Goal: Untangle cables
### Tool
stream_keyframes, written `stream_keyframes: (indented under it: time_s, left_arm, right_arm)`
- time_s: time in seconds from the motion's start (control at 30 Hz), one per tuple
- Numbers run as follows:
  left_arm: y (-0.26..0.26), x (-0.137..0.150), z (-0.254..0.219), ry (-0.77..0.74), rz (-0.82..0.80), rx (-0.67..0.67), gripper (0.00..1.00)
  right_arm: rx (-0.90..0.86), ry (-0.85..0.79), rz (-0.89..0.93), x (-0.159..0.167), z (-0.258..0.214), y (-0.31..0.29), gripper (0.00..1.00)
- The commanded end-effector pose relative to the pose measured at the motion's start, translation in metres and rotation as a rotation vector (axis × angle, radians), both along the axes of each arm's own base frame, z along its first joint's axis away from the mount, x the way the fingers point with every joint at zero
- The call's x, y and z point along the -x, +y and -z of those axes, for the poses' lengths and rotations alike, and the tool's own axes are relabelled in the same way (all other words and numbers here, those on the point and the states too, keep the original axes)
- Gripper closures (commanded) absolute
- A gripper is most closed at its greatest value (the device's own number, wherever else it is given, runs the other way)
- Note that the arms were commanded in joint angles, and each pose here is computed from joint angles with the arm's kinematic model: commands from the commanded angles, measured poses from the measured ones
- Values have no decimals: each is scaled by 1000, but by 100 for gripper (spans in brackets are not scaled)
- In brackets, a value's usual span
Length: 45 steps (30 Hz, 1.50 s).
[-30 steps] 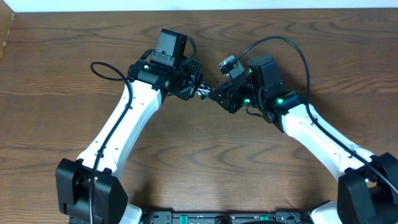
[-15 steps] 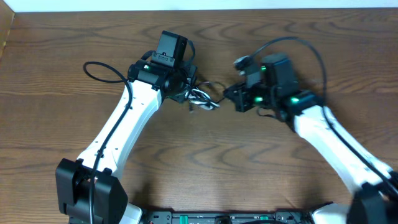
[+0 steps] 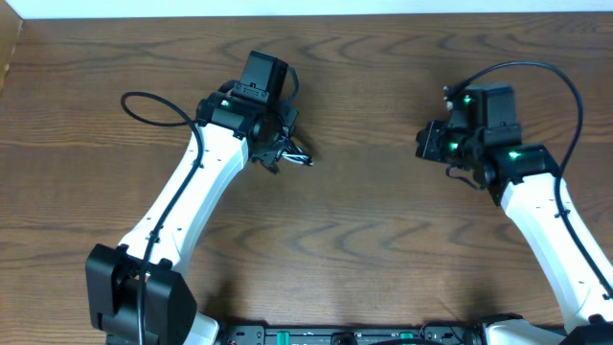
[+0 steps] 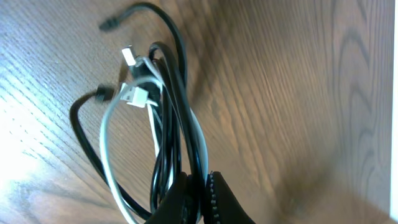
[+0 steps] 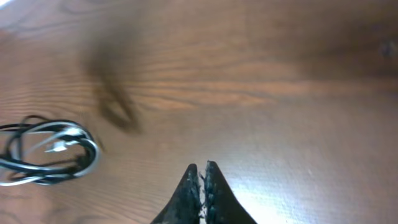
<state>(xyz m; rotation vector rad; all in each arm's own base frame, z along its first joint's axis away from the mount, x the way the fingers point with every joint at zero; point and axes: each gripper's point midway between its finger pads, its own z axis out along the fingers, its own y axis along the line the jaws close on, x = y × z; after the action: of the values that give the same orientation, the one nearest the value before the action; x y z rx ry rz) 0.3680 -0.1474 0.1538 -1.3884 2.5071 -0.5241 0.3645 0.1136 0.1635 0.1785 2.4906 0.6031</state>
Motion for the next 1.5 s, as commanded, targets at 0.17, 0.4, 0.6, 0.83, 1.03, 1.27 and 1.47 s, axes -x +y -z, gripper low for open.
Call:
stream_keyframes:
  time_s: [0.17,0.4,0.6,0.83,1.03,1.27,1.47]
  left_arm:
    - [-15,4,-4,-10,139,39,93]
    - [-16,-1,-7,44,-141,157,92]
    - [-22,-24,-20,-61,-149,192,93]
    - [-26,-41,-31,-76,-344,324,93]
    - [-54,-41,-47,45,-494,591,92]
    - [-87,-60,-92,-24,-361,817,93]
    - [-88,-61,-94,-31,-358,821,93]
  right_arm:
    - [-132,-192,-453,19,-37,74,60]
    - [-201,-124,-432,28,-35,109,58]
    - [-267,6,-271,23,-19,124,52]
    - [-356,14,-190,12,-27,138,47]
    - [-400,-37,-178,3,-41,142,44]
    - [-409,-38,-71,-9,-41,134,43]
    - [-448,-78,-24,-19,-53,133,43]
